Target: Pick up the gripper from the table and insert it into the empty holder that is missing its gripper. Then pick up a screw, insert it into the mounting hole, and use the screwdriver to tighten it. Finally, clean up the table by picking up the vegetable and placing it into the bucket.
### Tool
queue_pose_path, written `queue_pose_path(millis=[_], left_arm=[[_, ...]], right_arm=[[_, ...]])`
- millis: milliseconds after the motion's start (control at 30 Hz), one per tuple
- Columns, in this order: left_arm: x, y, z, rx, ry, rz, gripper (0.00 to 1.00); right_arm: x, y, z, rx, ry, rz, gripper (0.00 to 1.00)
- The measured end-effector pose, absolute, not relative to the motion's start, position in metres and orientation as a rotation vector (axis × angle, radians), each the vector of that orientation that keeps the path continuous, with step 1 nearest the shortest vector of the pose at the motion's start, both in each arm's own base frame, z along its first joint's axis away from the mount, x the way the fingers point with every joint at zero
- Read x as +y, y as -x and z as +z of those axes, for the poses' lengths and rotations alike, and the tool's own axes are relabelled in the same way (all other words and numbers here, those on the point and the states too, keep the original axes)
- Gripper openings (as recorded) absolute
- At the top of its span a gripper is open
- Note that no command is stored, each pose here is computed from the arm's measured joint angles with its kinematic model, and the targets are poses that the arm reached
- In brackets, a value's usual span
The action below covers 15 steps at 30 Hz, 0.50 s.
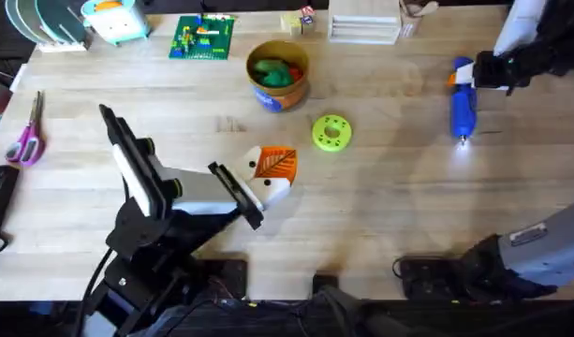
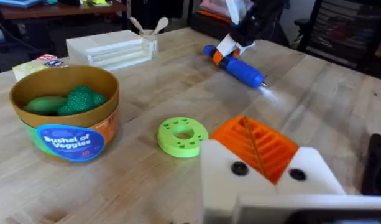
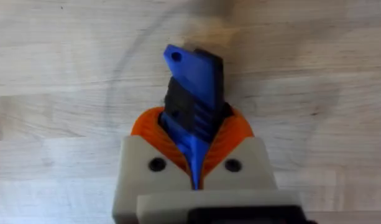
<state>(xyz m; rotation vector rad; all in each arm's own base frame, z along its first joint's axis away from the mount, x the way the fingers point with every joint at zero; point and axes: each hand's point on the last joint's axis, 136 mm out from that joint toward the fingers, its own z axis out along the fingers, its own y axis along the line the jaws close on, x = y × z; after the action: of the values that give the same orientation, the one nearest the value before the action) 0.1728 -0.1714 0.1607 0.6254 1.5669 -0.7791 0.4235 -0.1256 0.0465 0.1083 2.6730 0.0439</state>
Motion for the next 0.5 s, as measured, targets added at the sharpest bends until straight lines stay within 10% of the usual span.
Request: queue_pose_path(millis=[500], left_arm=[[-0.171, -0.173, 0.161, 1.567, -0.625, -0.779, 0.009]], right_arm=[[-0.112, -0.388, 0.162, 2.53, -0.085, -0.017, 0.025]])
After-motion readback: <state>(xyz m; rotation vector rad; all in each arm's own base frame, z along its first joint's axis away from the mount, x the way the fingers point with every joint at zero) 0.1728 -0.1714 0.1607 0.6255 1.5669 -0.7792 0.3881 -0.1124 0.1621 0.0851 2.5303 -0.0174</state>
